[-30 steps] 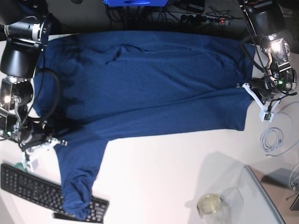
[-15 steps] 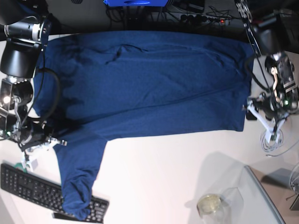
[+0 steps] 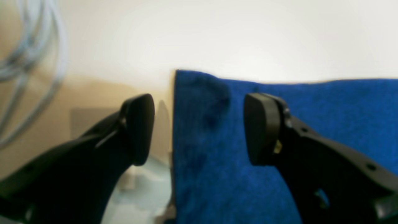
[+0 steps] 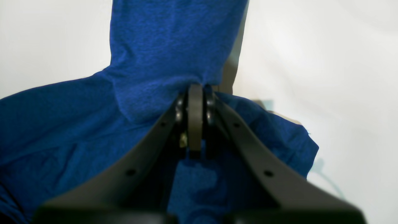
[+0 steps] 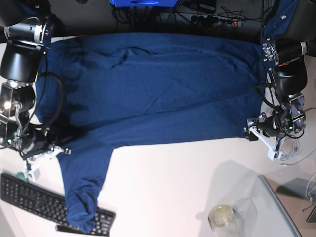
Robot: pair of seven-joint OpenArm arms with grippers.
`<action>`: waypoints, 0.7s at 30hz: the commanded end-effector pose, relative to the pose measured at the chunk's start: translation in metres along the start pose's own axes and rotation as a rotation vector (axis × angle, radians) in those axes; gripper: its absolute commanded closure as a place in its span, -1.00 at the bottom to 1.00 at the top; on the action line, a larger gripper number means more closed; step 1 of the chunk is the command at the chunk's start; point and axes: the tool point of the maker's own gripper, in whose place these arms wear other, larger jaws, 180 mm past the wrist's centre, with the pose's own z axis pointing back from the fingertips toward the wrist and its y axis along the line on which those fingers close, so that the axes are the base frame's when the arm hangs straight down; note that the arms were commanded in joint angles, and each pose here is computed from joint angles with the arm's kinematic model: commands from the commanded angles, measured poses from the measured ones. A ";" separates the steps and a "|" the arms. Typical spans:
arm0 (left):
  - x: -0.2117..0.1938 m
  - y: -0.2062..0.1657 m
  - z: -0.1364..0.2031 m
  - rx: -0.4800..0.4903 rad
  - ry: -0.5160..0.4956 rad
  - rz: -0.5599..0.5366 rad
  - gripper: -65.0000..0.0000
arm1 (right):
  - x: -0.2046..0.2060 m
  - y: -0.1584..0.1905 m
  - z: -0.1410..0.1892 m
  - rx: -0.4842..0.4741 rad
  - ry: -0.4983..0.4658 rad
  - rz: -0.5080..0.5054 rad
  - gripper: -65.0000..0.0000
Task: Layout the t-shirt on the table in an organized manner, then fold the t-shirt properly
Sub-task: 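Hold both hem corners and pull them apart to straighten the hem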
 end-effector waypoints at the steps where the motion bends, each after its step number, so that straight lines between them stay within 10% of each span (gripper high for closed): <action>1: 0.025 0.009 0.006 0.017 -0.062 -0.002 -0.34 | 0.024 0.001 0.007 0.008 -0.062 0.014 1.00; 21: 0.015 0.005 -0.003 0.039 -0.055 0.040 -0.33 | 0.024 0.002 0.007 0.009 -0.062 0.017 1.00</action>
